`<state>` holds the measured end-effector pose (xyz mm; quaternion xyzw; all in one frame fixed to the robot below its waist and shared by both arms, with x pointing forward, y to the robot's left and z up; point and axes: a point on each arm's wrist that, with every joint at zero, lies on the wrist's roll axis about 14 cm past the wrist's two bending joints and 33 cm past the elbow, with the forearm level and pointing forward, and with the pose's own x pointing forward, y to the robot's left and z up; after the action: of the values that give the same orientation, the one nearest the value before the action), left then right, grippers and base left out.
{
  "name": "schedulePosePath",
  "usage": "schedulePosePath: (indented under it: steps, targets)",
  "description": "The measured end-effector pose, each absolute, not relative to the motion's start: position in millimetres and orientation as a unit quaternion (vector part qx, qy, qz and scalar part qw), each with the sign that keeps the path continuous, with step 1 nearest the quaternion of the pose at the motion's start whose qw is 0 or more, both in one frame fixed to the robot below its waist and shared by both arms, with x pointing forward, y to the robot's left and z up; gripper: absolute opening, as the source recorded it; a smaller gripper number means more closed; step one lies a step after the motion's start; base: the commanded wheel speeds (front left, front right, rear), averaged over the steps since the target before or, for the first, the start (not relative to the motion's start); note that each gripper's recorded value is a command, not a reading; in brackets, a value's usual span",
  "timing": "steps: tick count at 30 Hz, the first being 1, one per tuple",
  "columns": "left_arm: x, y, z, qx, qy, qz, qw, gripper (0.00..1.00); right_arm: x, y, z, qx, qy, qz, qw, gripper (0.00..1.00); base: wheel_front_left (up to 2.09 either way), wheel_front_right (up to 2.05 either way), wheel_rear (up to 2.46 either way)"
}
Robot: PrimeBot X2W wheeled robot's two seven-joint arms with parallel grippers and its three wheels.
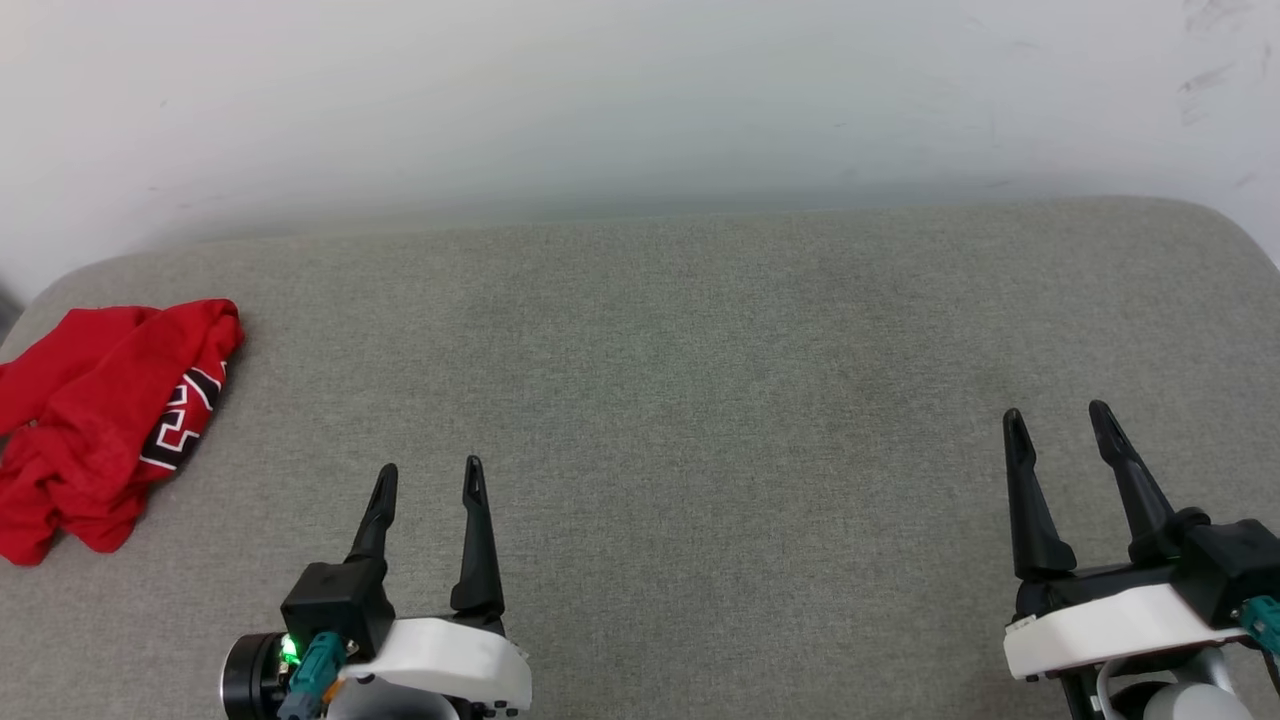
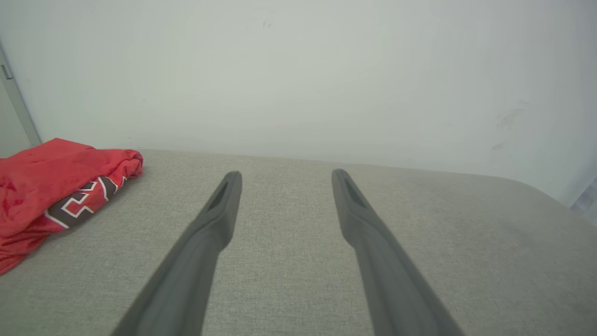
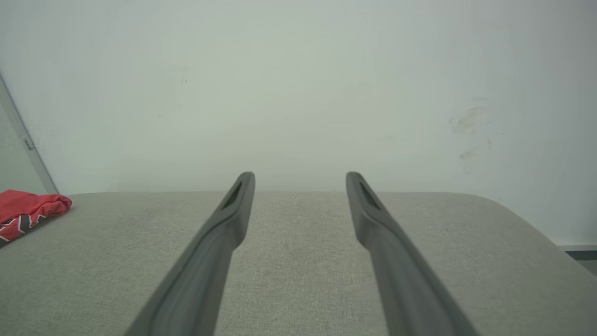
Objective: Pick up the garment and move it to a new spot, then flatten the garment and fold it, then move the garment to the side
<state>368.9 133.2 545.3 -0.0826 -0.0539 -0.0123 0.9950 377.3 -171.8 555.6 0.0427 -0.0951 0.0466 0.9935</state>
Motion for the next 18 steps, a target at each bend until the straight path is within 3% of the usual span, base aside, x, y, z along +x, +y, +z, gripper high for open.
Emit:
schedulePosePath:
  steps: [10,18]
  targets:
    - [367.9,126.8,549.9,-0.069,-0.075,-0.031,0.994,1.00,376.5,-169.4,559.1,0.003,-0.105,0.051,0.993,1.00,0.00,0.00,0.00]
    - [364.2,132.4,556.4,-0.087,-0.094,-0.033,0.991,1.00,373.8,-176.2,559.8,0.023,-0.112,0.041,0.993,1.00,0.00,0.00,0.00]
